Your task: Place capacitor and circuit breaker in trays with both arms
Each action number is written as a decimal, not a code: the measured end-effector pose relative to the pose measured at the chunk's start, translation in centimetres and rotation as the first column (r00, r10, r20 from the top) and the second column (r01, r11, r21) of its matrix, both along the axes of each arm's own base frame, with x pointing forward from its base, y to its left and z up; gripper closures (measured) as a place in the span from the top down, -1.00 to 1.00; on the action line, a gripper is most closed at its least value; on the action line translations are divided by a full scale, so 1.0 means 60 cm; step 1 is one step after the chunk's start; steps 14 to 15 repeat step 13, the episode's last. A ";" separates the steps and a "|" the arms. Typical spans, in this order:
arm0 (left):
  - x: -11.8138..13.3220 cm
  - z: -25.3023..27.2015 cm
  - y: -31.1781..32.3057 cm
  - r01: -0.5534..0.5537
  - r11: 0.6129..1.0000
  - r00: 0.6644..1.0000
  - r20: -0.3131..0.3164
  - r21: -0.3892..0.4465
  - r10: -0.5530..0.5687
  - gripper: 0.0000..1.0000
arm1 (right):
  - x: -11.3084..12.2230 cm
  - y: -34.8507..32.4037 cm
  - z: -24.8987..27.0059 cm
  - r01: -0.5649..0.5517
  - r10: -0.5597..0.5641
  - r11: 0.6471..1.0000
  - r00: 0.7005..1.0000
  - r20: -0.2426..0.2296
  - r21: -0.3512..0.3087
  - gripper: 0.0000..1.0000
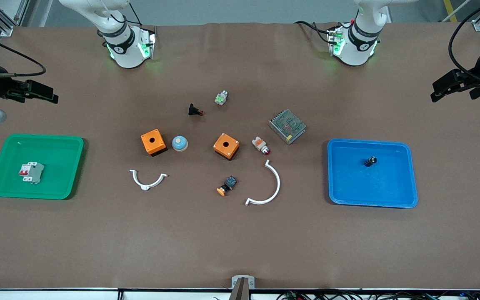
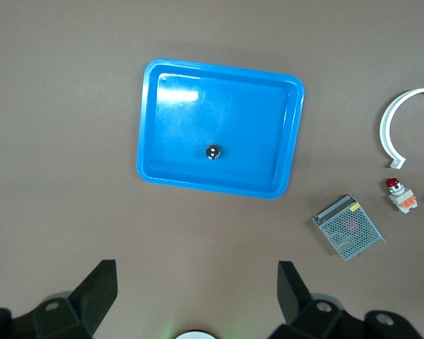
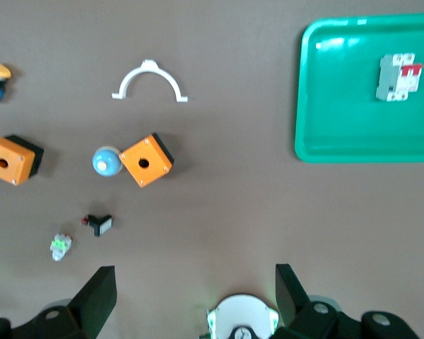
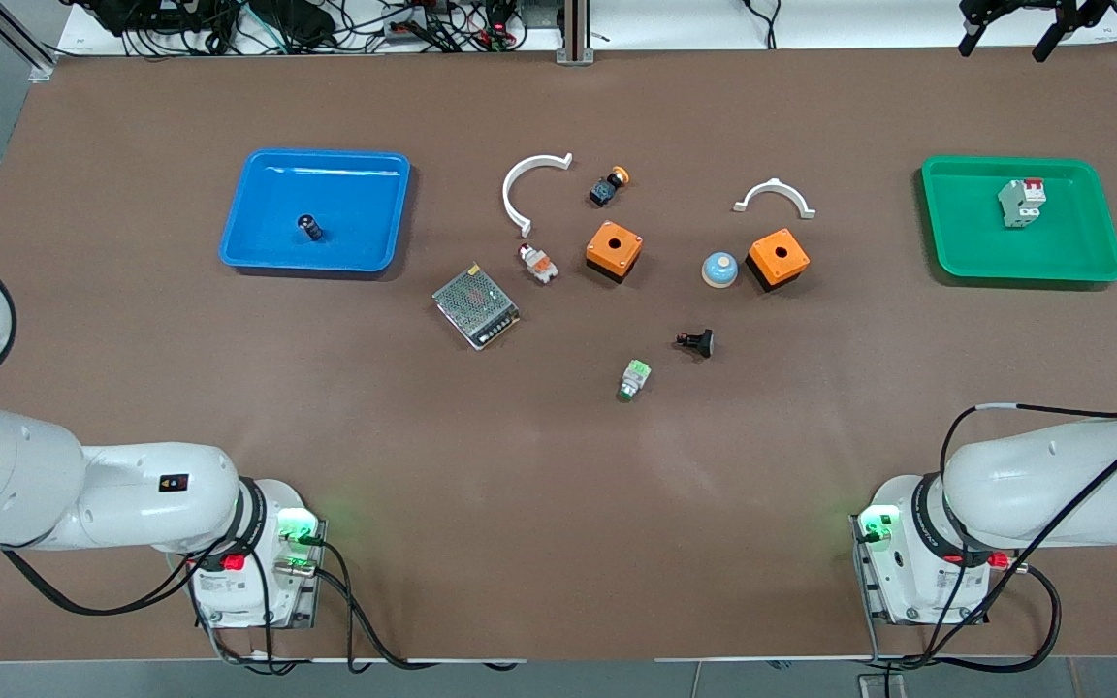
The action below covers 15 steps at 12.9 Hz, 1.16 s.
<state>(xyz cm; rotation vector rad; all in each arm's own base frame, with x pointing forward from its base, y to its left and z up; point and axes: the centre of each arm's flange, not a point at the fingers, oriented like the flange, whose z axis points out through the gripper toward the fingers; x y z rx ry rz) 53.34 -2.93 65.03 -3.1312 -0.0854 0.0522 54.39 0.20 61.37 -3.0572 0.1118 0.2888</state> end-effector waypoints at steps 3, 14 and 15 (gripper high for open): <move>0.000 -0.003 -0.008 0.009 1.000 1.000 -0.004 0.005 -0.009 1.00 | 0.012 -0.016 0.006 0.021 -0.020 1.000 0.998 0.058 -0.003 0.99; 0.002 0.001 -0.008 0.017 0.999 1.000 0.014 0.031 -0.017 1.00 | 0.031 -0.043 0.026 0.052 -0.048 0.998 0.985 0.164 -0.020 1.00; 0.002 0.001 -0.008 0.017 0.999 1.000 0.014 0.031 -0.017 1.00 | 0.031 -0.043 0.026 0.052 -0.048 0.998 0.985 0.164 -0.020 1.00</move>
